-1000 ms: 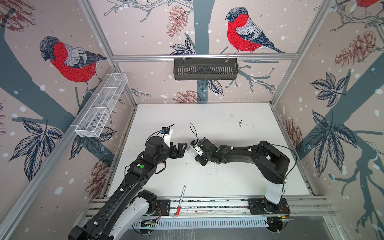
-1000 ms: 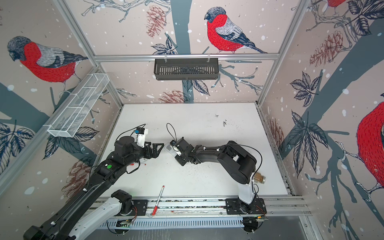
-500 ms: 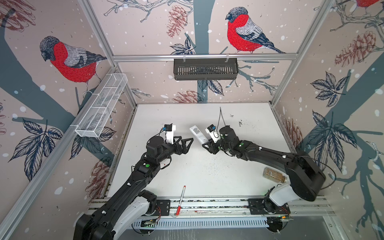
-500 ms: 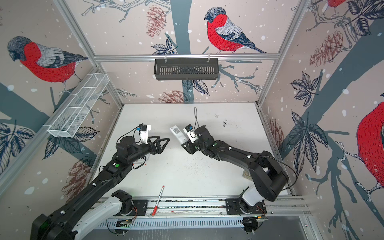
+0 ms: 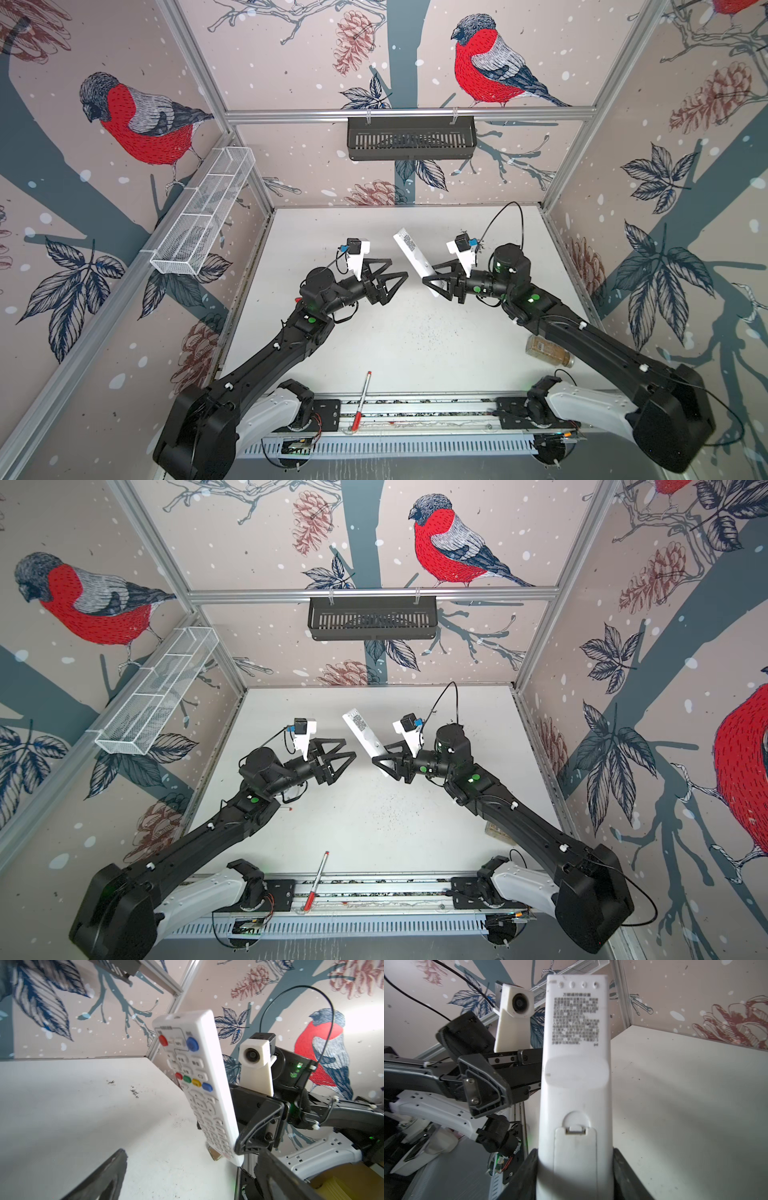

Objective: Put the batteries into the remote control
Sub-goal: 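Grasp the remote's sides with the right gripper and lift it upright, then grasp the raised remote with the left gripper while the right gripper releases it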

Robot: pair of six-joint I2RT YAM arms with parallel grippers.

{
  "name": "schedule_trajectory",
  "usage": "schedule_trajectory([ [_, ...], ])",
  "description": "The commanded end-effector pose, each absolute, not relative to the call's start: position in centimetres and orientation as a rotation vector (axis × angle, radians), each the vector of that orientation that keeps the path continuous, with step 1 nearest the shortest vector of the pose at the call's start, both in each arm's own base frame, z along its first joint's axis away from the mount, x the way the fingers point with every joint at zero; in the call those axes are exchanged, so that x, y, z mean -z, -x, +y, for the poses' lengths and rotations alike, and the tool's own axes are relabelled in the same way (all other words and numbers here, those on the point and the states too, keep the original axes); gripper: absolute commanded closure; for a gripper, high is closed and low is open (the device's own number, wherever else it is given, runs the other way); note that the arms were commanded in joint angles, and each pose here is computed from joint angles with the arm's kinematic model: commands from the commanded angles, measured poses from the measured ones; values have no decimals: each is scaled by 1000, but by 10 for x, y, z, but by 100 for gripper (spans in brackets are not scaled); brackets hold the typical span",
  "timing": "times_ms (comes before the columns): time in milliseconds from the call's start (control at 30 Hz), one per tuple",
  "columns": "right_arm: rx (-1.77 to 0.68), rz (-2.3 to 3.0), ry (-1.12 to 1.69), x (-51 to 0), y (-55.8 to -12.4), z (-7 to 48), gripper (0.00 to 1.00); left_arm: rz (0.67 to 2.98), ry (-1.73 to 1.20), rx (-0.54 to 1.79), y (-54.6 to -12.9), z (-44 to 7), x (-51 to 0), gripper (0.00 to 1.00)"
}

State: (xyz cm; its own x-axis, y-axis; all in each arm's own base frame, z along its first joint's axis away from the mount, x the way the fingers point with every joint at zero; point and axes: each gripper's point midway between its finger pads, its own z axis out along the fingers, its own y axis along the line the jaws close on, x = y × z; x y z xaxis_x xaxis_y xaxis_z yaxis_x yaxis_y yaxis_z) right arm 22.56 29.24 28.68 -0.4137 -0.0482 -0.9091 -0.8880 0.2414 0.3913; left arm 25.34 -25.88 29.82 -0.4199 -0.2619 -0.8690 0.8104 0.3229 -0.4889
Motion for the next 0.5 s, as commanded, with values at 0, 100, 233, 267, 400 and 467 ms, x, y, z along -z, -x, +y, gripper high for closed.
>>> schedule_trajectory([
  [0, -1426, 1528, 1004, -312, -195, 296, 73, 1358, -608, 1388, -235, -266, -338, 3],
  [100, -1485, 1459, 1060, -320, -180, 296, 74, 1290, -631, 1440, -228, -269, -348, 3],
  [233, -1529, 1429, 1105, -321, -170, 296, 75, 1187, -719, 1518, -207, -276, -361, 3],
  [267, -1536, 1427, 1109, -322, -169, 296, 75, 1172, -736, 1530, -204, -278, -363, 4],
  [400, -1564, 1412, 1131, -321, -166, 298, 75, 1117, -782, 1578, -192, -279, -366, 13],
  [467, -1574, 1413, 1135, -318, -166, 298, 75, 1096, -797, 1596, -188, -279, -367, 19],
])
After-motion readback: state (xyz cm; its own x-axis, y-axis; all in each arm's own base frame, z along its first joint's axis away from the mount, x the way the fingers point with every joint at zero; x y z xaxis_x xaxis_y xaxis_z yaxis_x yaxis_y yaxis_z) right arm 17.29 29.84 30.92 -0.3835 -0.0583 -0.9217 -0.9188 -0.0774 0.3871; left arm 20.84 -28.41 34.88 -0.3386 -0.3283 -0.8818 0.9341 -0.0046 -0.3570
